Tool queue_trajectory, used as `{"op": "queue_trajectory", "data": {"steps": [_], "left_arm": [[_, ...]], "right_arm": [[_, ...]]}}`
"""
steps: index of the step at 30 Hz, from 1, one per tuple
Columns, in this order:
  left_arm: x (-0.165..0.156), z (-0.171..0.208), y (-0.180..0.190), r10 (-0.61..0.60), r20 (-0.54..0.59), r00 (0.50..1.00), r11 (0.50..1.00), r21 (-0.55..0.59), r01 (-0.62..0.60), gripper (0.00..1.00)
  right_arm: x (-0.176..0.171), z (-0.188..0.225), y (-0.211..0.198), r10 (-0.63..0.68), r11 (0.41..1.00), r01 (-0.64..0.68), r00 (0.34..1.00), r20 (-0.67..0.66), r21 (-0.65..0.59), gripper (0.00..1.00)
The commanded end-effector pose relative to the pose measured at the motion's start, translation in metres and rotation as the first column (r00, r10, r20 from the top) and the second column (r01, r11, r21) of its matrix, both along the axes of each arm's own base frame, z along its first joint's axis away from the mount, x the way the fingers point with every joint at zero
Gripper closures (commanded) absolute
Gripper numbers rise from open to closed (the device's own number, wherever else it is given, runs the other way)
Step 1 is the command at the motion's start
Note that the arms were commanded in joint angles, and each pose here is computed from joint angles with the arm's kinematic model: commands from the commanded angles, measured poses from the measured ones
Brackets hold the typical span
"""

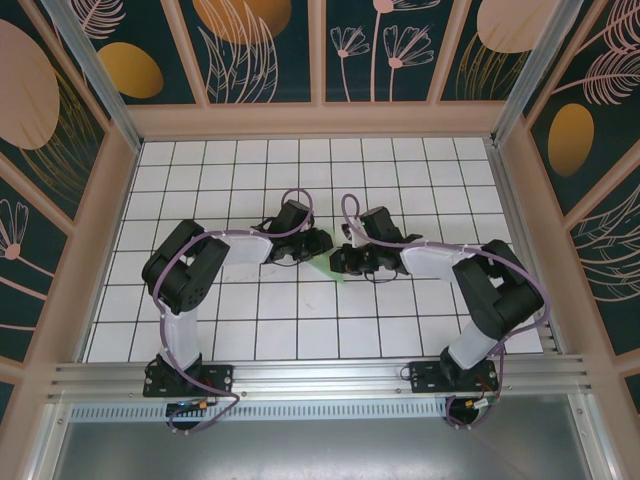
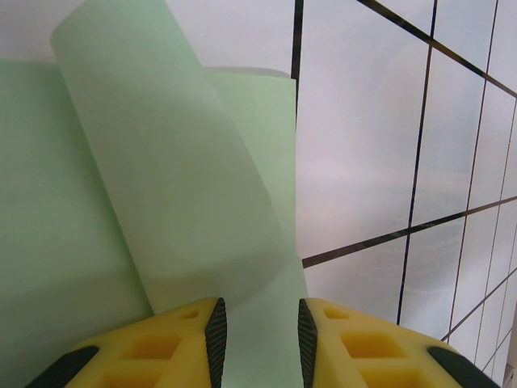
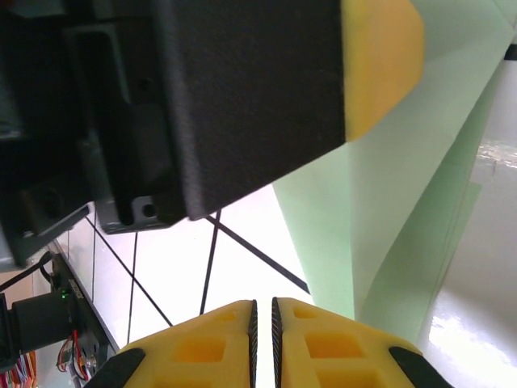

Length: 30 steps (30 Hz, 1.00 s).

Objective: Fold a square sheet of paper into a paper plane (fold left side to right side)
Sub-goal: Fourth fold the wing at the center of the table.

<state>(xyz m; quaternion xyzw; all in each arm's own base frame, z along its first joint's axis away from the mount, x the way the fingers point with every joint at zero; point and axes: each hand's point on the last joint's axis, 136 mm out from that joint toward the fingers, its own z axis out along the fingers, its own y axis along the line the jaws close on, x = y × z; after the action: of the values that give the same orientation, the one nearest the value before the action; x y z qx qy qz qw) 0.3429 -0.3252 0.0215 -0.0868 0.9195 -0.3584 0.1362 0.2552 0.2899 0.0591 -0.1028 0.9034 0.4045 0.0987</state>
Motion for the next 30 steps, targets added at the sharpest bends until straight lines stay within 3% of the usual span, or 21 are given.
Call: {"op": "queue_trajectory", "data": {"steps": [1, 30], "left_arm": [[-0.019, -0.04, 0.026, 0.04, -0.093, 0.995, 0.991, 0.13, -0.028, 0.67], [-0.017, -0.043, 0.025, 0.036, -0.095, 0.995, 0.99, 0.137, -0.023, 0.66]], "right_arm": [[0.0, -0.01, 0.002, 0.004, 1.0, -0.004, 1.0, -0.012, -0.014, 0.83], [-0.015, -0.053, -0.013, 0.006, 0.991, -0.02, 0.995, -0.104, -0.135, 0.83]]}}
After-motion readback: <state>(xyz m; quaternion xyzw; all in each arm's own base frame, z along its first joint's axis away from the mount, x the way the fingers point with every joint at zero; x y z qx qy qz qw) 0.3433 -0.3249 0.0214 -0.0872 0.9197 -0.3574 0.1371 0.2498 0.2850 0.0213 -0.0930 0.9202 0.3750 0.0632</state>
